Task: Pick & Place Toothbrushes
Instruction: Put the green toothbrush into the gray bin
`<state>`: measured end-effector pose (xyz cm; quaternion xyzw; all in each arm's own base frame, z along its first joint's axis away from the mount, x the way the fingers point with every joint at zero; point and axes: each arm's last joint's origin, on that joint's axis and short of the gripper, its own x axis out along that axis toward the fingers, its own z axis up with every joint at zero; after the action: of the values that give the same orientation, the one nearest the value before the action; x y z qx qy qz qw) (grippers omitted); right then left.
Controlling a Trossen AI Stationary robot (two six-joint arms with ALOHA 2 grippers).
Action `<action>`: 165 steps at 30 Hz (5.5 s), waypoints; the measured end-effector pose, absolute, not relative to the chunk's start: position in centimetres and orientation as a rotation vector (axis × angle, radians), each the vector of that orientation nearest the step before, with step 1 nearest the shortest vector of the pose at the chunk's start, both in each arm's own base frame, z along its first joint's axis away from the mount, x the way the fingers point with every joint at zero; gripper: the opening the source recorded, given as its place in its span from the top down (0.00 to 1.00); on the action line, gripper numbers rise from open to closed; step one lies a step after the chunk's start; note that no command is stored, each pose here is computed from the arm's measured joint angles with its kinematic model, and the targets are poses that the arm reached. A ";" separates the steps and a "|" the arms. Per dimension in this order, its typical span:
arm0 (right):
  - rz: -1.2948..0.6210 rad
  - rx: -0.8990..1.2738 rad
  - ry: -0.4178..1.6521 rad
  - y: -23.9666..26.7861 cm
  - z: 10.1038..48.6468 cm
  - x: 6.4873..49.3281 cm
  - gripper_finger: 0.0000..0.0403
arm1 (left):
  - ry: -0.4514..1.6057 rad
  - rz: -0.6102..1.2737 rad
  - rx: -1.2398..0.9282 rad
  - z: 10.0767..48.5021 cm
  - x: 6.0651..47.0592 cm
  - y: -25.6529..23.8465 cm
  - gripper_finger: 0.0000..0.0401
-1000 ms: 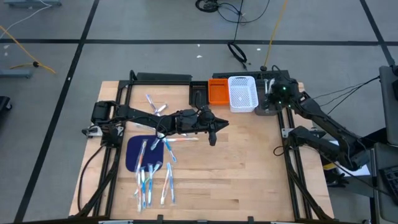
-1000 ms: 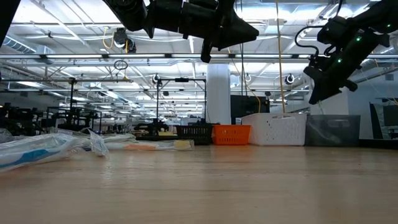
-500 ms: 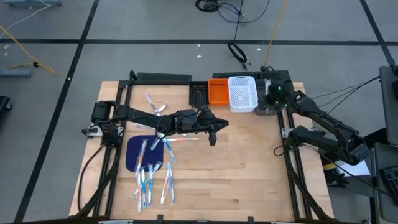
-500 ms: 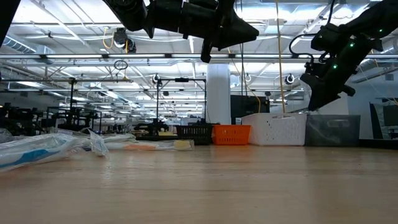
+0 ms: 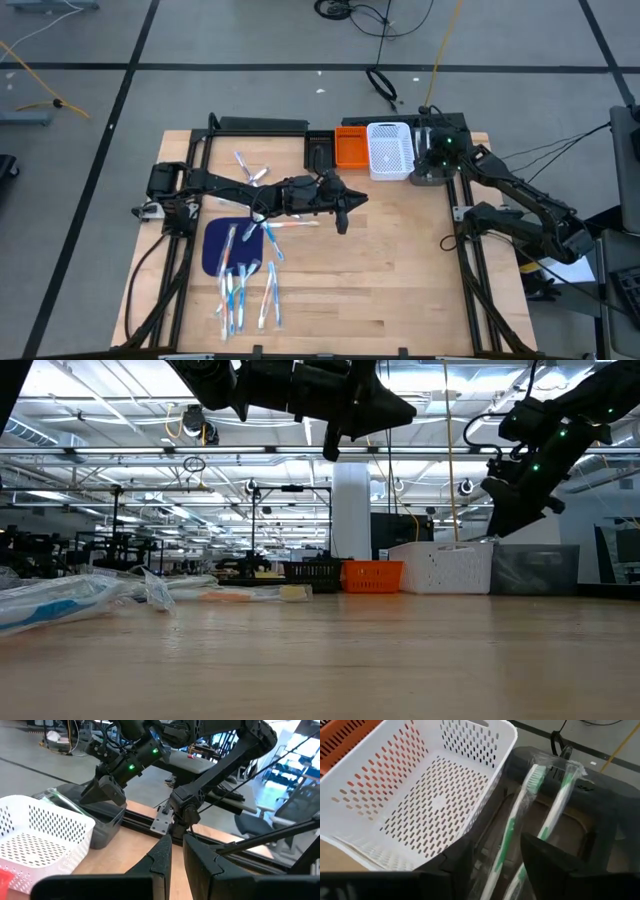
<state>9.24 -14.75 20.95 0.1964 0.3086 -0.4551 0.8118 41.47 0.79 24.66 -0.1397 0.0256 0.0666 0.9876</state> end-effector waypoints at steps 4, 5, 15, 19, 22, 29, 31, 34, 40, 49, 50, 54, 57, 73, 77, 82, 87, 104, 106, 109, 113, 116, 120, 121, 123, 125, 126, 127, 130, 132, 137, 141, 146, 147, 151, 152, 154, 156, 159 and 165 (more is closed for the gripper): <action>-0.860 0.439 0.588 -14.6 21.4 9.6 0.59 | 0.052 0.128 -0.312 24.6 41.5 0.5 0.88; -0.825 0.446 0.564 -14.6 21.5 9.7 0.59 | 0.072 0.123 -0.307 24.5 41.5 0.5 0.88; -0.500 0.502 0.432 -13.5 22.6 10.1 0.59 | 0.491 0.088 -0.289 20.8 40.3 0.7 0.88; -0.479 0.512 0.431 -13.3 22.6 10.3 0.59 | 0.677 0.203 -0.358 20.7 38.3 1.4 0.88; -0.453 0.504 0.436 -13.0 22.7 10.7 0.59 | 0.850 0.356 -0.344 20.8 36.1 1.8 0.88; -0.387 0.463 0.421 -12.4 23.0 11.7 0.59 | 1.207 0.745 -0.248 20.3 30.9 2.4 0.88; -0.371 0.452 0.413 -12.3 23.1 12.0 0.59 | 1.262 0.788 -0.242 20.2 30.3 2.4 0.88; -0.353 0.450 0.396 -12.1 23.3 12.3 0.59 | 1.289 0.823 -0.249 20.1 29.8 2.4 0.84; -0.321 0.445 0.396 -11.7 23.3 12.8 0.59 | 1.303 0.884 -0.287 19.3 29.2 2.7 0.65; -0.301 0.439 0.400 -11.4 23.3 13.0 0.59 | 1.337 0.974 -0.370 17.5 27.8 3.5 0.48; -0.302 0.438 0.399 -11.4 23.4 13.0 0.59 | 1.336 0.978 -0.377 17.3 27.7 3.5 0.48; -0.302 0.438 0.399 -11.4 23.4 13.0 0.59 | 1.325 0.976 -0.397 16.8 27.6 3.8 0.49; -0.302 0.438 0.399 -11.4 23.4 13.0 0.59 | 1.318 0.955 -0.423 16.5 27.6 4.0 0.51; -0.300 0.438 0.399 -11.4 23.4 13.0 0.59 | 1.278 0.931 -0.454 16.2 28.1 4.2 0.54; -0.299 0.440 0.400 -11.4 23.3 13.0 0.59 | 1.257 0.916 -0.471 16.0 28.3 4.1 0.54; -0.282 0.436 0.404 -11.1 23.3 13.2 0.59 | 1.245 0.894 -0.497 14.4 27.6 4.0 0.54; -0.269 0.430 0.402 -11.0 23.4 13.4 0.59 | 1.248 0.910 -0.513 13.7 27.1 4.1 0.54; -0.296 0.432 0.404 -11.1 23.4 13.4 0.59 | 1.282 0.892 -0.495 14.5 27.3 4.7 0.79; -0.296 0.432 0.404 -11.1 23.4 13.4 0.59 | 1.277 0.892 -0.497 14.5 27.3 4.8 0.91; -0.297 0.432 0.404 -11.1 23.4 13.4 0.59 | 1.274 0.892 -0.498 14.5 27.3 4.8 0.97; -0.298 0.431 0.404 -11.1 23.4 13.4 0.59 | 1.275 0.893 -0.498 14.5 27.3 4.8 0.96; -0.299 0.431 0.404 -11.1 23.4 13.4 0.59 | 1.276 0.889 -0.494 14.5 27.3 4.8 0.98; -0.299 0.431 0.404 -11.1 23.4 13.4 0.59 | 1.272 0.878 -0.497 14.9 27.2 4.7 0.98; -0.299 0.431 0.404 -11.1 23.4 13.4 0.59 | 1.262 0.872 -0.496 15.2 27.2 4.5 0.98; -0.299 0.431 0.404 -11.1 23.4 13.4 0.59 | 1.227 0.857 -0.500 16.0 27.1 4.3 0.99; -0.299 0.431 0.404 -11.1 23.4 13.4 0.59 | 1.170 0.846 -0.503 17.3 26.9 4.0 0.98; -0.299 0.431 0.404 -11.1 23.4 13.4 0.59 | 1.128 0.846 -0.499 17.9 26.8 3.9 0.98; -0.299 0.431 0.404 -11.1 23.4 13.4 0.59 | 1.084 0.839 -0.494 18.6 26.8 3.7 0.98; -0.298 0.431 0.404 -11.1 23.4 13.4 0.59 | 0.951 0.769 -0.480 20.4 27.1 3.1 0.99; -0.297 0.432 0.404 -11.1 23.4 13.4 0.59 | 0.867 0.713 -0.468 21.5 27.4 2.8 0.98; -0.296 0.433 0.404 -11.1 23.4 13.4 0.59 | 0.759 0.629 -0.422 22.8 28.0 2.0 0.99; -0.296 0.449 0.402 -11.0 23.4 13.4 0.59 | 0.666 0.628 -0.358 23.5 28.6 1.7 0.97; -0.288 0.449 0.403 -10.9 23.4 13.5 0.59 | 0.527 0.583 -0.297 24.7 29.6 1.7 0.99; -0.281 0.448 0.405 -10.8 23.4 13.6 0.59 | 0.490 0.568 -0.289 25.0 29.9 1.7 0.99; -0.239 0.423 0.390 -10.3 23.6 14.1 0.59 | 0.341 0.498 -0.257 26.4 30.8 1.6 0.97; -0.226 0.413 0.382 -10.2 23.7 14.3 0.59 | 0.307 0.476 -0.249 26.8 31.0 1.6 0.97; -0.196 0.389 0.359 -9.9 24.0 14.7 0.59 | 0.242 0.434 -0.234 27.4 31.3 1.5 0.99; -0.166 0.365 0.334 -9.5 24.3 15.0 0.59 | 0.184 0.388 -0.227 27.8 31.8 1.4 0.99; -0.122 0.342 0.297 -9.0 24.7 15.6 0.59 | 0.110 0.340 -0.224 27.9 32.6 1.3 0.97; -0.042 0.322 0.221 -7.8 25.6 16.5 0.59 | 0.018 0.274 -0.198 26.8 34.4 1.1 0.99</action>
<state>16.51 -7.84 25.65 0.1598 0.1099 -0.0208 0.9808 34.43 1.11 26.85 -0.0985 0.0091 0.1366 0.9857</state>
